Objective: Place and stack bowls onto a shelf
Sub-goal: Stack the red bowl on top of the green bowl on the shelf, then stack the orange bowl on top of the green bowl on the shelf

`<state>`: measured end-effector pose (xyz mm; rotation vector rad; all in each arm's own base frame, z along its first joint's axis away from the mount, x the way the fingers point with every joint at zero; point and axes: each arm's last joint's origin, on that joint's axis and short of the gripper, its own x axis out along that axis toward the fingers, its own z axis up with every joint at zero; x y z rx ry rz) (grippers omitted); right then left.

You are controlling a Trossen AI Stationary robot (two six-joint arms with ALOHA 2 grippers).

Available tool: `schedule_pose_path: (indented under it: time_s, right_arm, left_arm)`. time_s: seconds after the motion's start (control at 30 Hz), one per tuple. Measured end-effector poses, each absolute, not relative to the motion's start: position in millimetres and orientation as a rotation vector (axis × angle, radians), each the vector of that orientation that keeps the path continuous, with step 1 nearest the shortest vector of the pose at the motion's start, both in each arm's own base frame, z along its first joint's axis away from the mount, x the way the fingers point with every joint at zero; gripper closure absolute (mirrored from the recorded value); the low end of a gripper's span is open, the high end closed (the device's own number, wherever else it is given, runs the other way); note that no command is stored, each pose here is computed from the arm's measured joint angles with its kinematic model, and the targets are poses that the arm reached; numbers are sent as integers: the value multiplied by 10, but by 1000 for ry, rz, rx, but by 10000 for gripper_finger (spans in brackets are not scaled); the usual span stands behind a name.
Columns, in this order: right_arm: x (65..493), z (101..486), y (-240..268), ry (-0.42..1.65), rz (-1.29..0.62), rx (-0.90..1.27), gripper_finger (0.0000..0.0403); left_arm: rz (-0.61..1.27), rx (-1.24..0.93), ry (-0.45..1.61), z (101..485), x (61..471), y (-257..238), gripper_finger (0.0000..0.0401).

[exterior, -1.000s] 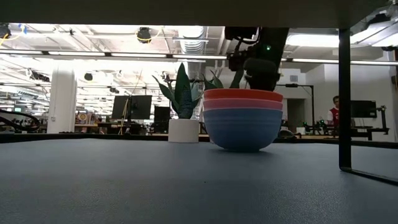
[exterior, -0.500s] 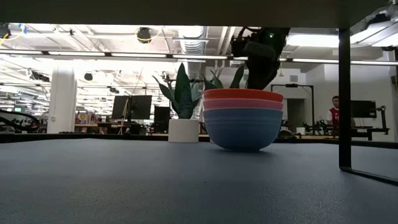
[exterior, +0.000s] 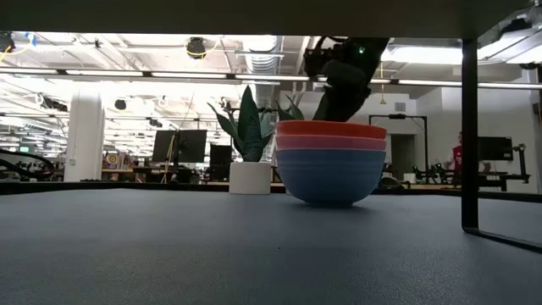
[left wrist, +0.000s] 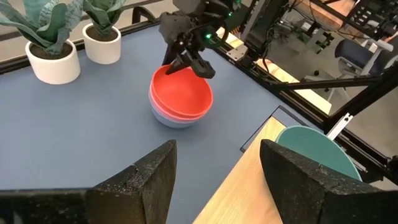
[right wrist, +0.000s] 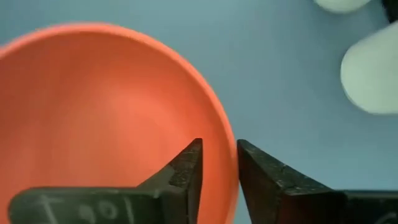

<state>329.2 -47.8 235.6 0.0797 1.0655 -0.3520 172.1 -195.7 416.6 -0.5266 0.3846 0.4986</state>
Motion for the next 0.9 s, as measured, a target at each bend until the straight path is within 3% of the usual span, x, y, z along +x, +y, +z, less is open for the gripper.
schedule_pose_path:
  time_s: [0.17,0.33,0.9]
  right_arm:
    - [3282,2370,-499,1056,-373,106,311]
    - [3280,2373,-480,1058,-372,111,385]
    - [3356,2976,-482,1010,-378,135,386]
  left_arm:
    - [499,-526,385,4166,1721,-1957,186]
    - [499,-526,385,4166,1721,-1957,186]
    - [495,-518,386,4167,1721,-1959,186]
